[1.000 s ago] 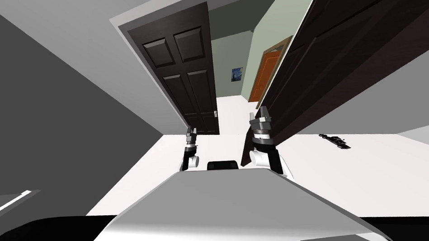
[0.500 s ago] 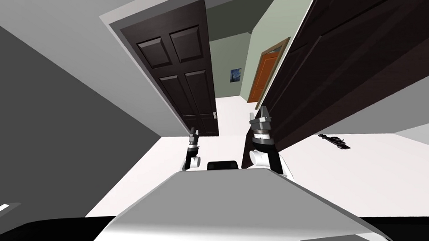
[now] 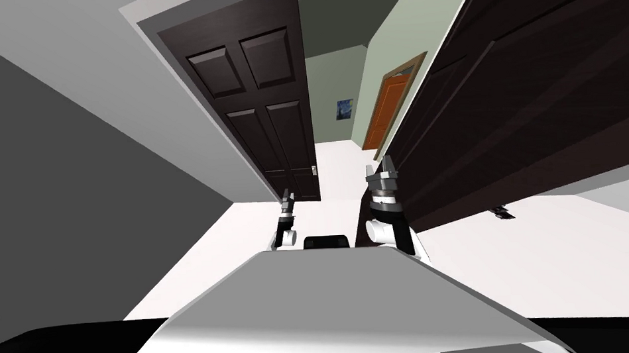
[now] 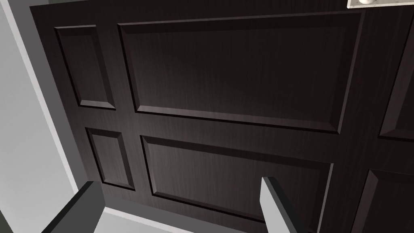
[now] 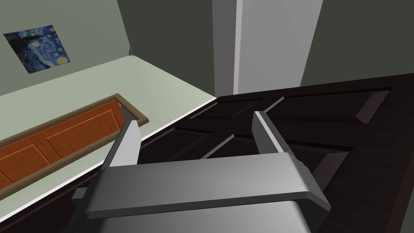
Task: Pull the door open
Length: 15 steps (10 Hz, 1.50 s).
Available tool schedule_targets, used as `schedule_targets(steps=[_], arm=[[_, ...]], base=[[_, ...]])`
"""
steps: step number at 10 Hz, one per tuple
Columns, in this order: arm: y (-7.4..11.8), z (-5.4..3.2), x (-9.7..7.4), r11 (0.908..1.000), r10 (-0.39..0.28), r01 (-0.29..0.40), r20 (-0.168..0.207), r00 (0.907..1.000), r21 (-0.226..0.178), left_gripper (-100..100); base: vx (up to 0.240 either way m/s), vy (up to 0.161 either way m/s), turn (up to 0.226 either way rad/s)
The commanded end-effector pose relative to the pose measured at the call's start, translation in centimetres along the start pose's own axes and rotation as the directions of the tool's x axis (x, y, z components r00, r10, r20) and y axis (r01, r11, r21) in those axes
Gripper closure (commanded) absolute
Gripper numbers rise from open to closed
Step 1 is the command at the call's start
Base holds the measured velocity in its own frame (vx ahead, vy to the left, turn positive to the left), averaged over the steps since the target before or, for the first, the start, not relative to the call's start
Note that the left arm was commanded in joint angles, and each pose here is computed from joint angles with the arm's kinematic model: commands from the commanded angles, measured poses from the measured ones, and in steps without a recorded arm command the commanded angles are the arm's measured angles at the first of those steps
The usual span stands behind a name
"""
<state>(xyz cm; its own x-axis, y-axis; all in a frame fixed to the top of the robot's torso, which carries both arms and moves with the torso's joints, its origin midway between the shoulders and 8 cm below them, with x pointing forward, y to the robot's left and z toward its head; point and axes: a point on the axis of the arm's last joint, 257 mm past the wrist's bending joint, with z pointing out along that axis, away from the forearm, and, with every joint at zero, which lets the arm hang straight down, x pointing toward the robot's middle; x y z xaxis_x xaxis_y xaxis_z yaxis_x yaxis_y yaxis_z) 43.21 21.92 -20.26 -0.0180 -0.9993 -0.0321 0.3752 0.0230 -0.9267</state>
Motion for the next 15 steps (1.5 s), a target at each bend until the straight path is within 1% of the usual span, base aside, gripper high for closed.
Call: schedule_targets(steps=[1, 4, 8, 15], arm=[[1.2, -0.34, 0.2, 0.9998, 0.0, 0.0, -0.002, 1.0, -0.022, -100], [3.2, -0.83, 0.7, 0.9982, -0.003, 0.002, -0.005, 1.0, -0.061, -100], [5.7, -1.57, 1.5, 0.9938, -0.006, 0.005, -0.01, 0.9999, -0.111, -100], [9.5, -2.99, 3.1, 0.9815, -0.013, 0.009, -0.018, 0.9998, -0.191, -100]], base=[[0.087, -0.001, -0.021], [0.092, -0.007, -0.019], [0.082, -0.001, -0.016], [0.088, 0.001, -0.009]])
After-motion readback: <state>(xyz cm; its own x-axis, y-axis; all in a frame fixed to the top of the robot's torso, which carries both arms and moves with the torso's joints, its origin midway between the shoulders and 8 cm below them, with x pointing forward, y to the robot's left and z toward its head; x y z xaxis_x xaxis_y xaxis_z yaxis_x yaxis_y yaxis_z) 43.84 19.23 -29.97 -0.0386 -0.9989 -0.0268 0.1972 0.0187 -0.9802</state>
